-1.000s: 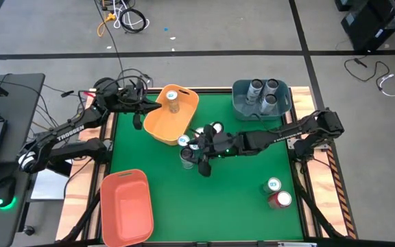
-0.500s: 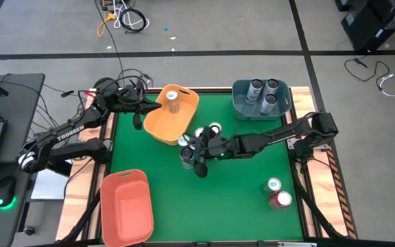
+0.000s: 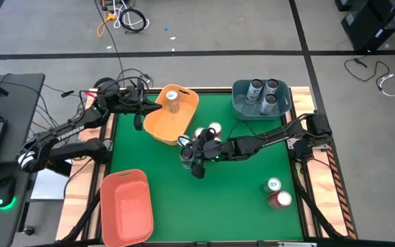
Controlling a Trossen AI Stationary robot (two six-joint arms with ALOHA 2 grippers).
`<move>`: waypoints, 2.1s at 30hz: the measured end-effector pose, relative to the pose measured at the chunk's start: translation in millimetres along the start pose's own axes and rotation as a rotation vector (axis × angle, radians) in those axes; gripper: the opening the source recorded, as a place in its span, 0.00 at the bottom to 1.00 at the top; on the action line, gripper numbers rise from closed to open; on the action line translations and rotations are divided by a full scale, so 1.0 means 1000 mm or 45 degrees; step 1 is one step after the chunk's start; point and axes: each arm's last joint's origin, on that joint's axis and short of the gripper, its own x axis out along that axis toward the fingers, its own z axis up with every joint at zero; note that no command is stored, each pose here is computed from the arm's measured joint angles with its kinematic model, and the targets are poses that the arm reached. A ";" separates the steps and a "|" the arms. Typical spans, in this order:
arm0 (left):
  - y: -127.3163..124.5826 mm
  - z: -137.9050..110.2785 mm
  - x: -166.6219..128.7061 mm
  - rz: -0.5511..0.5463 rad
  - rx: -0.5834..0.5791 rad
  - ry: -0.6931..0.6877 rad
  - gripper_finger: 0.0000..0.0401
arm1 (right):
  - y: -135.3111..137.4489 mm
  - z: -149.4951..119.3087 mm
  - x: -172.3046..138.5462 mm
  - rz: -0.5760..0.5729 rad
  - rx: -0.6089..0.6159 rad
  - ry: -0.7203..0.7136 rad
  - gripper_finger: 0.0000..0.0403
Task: Sort soda cans
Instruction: Put the white blue soda can into the blue bin
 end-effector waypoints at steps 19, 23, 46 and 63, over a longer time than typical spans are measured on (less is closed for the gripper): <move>0.004 -0.006 0.005 0.020 -0.023 0.045 0.01 | -0.001 -0.007 0.012 -0.005 -0.011 0.001 0.61; 0.004 -0.006 0.005 0.020 -0.022 0.043 0.01 | 0.001 0.001 0.011 -0.003 -0.034 0.022 0.61; 0.003 -0.006 0.005 0.019 0.006 0.044 0.01 | -0.030 0.147 -0.163 -0.758 -0.009 -0.027 0.61; 0.003 -0.006 0.005 0.020 0.000 0.040 0.01 | -0.123 -0.003 -0.183 -1.288 0.522 -0.236 0.61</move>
